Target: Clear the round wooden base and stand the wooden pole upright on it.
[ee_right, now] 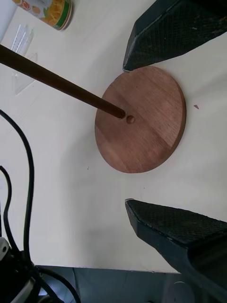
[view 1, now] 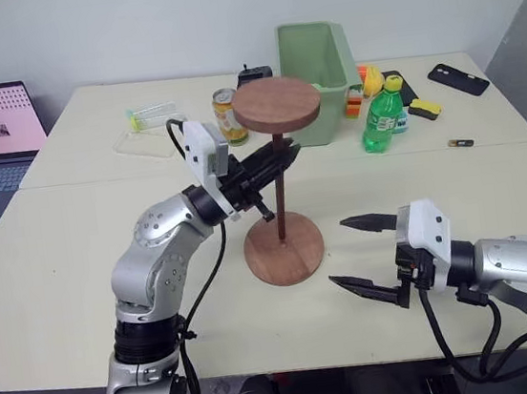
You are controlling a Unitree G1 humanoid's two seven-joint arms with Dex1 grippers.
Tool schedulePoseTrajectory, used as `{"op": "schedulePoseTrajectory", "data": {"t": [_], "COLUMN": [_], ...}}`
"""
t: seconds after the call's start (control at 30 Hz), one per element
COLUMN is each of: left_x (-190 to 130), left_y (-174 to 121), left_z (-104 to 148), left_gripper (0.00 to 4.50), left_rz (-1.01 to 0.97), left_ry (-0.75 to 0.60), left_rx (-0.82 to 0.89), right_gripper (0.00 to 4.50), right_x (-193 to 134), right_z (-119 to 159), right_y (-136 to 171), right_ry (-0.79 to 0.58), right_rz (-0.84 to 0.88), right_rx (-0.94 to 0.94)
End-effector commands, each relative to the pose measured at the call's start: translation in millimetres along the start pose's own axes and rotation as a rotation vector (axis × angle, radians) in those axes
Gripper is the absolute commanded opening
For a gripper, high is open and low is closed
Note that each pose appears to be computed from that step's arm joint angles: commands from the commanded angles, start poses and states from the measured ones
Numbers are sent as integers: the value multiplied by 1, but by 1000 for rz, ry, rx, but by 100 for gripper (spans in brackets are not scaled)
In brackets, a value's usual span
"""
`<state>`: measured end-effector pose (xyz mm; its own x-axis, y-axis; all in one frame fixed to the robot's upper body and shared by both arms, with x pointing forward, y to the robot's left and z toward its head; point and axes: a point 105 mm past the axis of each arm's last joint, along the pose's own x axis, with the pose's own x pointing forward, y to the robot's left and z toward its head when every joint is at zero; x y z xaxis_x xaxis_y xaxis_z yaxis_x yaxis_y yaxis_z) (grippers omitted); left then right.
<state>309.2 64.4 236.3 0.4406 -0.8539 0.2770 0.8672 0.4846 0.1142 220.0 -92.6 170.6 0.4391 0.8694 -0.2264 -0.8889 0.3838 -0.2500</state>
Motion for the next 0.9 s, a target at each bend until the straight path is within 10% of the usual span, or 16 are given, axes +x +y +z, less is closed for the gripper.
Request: {"op": "schedulePoseTrajectory", "data": {"t": [0.03,0.9], "left_x": [2,-4], "left_y": [-6,-3], "left_z": [10,-9], "left_gripper": [27,27], "left_rz": [-5,10], "left_ry": [-44,-6], "left_rx": [46,41], "right_gripper": [450,450], "right_x": [-3,-6], "right_z": [7,5], "right_y": [-2,-3], "right_ry": [-10,12], "right_rz": [-14,2], "right_rx": [-22,-20]}}
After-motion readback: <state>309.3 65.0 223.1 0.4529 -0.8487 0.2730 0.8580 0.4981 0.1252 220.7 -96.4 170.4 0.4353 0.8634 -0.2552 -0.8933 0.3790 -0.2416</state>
